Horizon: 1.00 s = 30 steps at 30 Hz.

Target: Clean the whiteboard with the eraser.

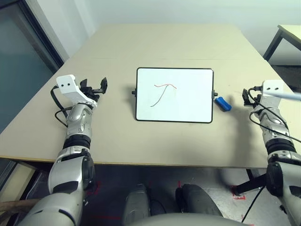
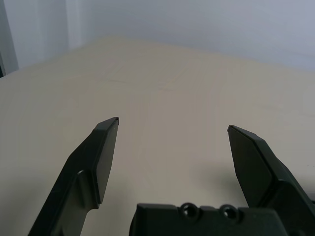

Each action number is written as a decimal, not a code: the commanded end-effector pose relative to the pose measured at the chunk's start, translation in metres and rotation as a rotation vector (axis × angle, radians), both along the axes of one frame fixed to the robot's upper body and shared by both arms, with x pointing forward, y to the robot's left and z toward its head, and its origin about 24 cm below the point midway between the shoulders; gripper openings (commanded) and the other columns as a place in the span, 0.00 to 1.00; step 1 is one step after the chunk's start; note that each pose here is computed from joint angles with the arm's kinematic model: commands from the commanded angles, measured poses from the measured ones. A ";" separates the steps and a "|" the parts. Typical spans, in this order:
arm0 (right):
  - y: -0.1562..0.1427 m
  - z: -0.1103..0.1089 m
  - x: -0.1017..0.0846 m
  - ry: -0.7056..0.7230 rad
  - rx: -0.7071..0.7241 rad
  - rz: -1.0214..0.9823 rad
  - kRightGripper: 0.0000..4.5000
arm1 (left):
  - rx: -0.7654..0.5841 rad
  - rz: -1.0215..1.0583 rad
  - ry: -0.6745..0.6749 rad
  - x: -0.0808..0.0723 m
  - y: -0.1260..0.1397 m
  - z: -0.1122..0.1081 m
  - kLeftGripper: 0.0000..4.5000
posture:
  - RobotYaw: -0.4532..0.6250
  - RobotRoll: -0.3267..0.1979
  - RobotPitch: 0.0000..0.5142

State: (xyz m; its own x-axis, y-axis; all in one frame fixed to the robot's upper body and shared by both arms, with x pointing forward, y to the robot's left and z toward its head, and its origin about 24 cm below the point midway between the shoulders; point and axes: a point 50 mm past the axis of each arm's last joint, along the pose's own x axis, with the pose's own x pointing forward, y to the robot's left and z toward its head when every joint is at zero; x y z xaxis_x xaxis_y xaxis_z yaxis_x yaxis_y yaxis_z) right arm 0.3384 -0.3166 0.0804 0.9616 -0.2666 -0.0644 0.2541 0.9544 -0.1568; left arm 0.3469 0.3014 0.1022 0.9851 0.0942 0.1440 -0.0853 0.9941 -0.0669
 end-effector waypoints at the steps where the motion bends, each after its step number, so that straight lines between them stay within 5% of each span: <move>1: -0.012 -0.007 -0.009 0.038 0.001 -0.066 1.00 | 0.003 0.008 0.035 -0.004 0.005 -0.006 1.00 | 0.31 0.62 0.12; 8: -0.010 0.014 -0.006 0.041 -0.013 0.052 1.00 | 0.029 -0.066 -0.003 0.006 0.002 0.018 1.00 | 0.28 0.62 0.12; 18: 0.033 0.036 -0.018 0.263 -0.005 0.413 1.00 | 0.144 -0.557 0.044 0.026 -0.038 0.079 1.00 | 0.27 0.62 0.08; 30: 0.064 0.019 -0.021 0.375 -0.007 0.556 1.00 | 0.174 -0.923 0.194 0.017 -0.097 0.080 1.00 | 0.28 0.62 0.05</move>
State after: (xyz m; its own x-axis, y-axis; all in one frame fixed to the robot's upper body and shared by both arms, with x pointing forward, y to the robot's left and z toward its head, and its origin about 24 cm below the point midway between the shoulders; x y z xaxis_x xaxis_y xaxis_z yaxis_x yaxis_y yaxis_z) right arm 0.3183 -0.2539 0.1071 0.8800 0.2623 -0.3960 -0.3444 0.9265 -0.1516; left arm 0.3673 0.2100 0.1901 0.6966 -0.7159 -0.0475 0.7174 0.6948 0.0502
